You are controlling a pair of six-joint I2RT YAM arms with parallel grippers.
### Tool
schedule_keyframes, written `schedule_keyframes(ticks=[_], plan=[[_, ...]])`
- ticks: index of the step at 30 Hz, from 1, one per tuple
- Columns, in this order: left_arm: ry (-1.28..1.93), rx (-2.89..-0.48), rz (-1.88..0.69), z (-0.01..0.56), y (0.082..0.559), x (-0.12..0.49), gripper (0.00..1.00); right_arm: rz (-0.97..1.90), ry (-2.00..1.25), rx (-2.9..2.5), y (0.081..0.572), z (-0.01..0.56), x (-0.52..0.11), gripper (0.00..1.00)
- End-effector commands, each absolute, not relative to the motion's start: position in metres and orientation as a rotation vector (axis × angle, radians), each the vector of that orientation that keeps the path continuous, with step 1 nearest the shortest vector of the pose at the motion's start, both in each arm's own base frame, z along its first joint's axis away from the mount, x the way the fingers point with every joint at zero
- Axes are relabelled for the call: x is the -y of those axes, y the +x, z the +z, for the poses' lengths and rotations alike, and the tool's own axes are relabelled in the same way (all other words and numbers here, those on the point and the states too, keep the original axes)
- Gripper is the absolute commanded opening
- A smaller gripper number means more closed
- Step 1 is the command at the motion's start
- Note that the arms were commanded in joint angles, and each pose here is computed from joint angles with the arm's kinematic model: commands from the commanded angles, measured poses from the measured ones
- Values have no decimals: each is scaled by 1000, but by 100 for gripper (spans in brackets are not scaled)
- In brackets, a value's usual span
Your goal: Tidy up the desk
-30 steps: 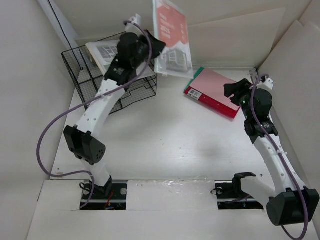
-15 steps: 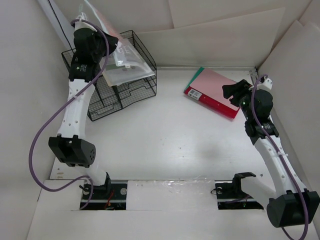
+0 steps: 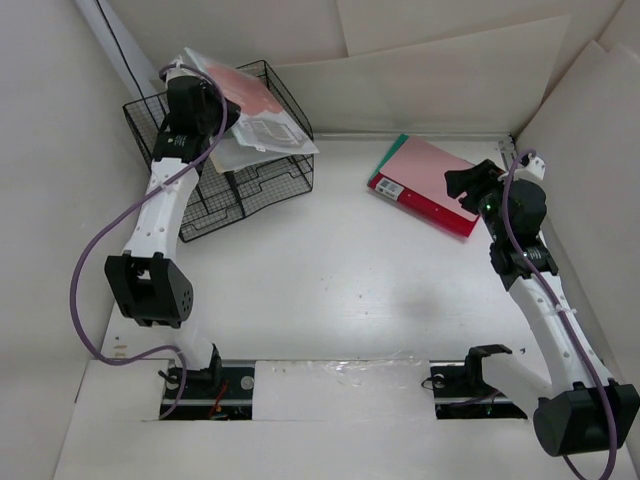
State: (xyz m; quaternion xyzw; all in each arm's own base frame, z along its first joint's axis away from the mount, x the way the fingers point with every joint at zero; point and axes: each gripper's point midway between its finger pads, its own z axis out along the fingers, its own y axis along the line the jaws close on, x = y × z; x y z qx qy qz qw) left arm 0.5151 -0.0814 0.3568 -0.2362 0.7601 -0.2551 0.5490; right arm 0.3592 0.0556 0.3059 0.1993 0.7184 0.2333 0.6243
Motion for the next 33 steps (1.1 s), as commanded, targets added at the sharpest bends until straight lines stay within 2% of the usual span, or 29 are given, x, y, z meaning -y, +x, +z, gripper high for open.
schedule_keyframes(ticks=[1, 2, 3, 7, 11, 12, 13, 20, 26, 29, 31, 32, 33], plan=[[-551, -1731, -530, 369, 524, 66, 12, 543, 432, -1613, 356, 318, -55, 66], [-558, -1728, -521, 369, 524, 65, 17, 543, 432, -1613, 356, 318, -55, 66], [-559, -1738, -495, 363, 528, 62, 28, 543, 432, -1613, 356, 318, -55, 66], [-563, -1755, -456, 355, 530, 57, 46, 543, 432, -1613, 356, 318, -55, 66], [-563, -1763, -439, 358, 530, 55, 53, 543, 432, -1613, 356, 318, -55, 66], [-553, -1771, -428, 359, 528, 55, 64, 543, 432, -1613, 356, 318, -55, 66], [-567, -1778, -410, 357, 529, 52, 71, 541, 435, -1623, 358, 315, -56, 66], [-625, -1631, -185, 414, 491, 35, 100, 502, 470, -1634, 367, 306, -49, 69], [-575, -1504, -309, 464, 453, 43, 100, 462, 505, -1643, 372, 298, -42, 87], [-536, -1458, -368, 483, 438, 49, 100, 447, 518, -1657, 374, 290, -40, 92], [-499, -1452, -425, 489, 430, 58, 100, 425, 550, -1656, 376, 286, -35, 92], [-474, -1439, -456, 493, 427, 66, 97, 422, 569, -1659, 378, 283, -34, 92], [-425, -1453, -485, 491, 422, 83, 89, 389, 597, -1655, 378, 279, -25, 92]])
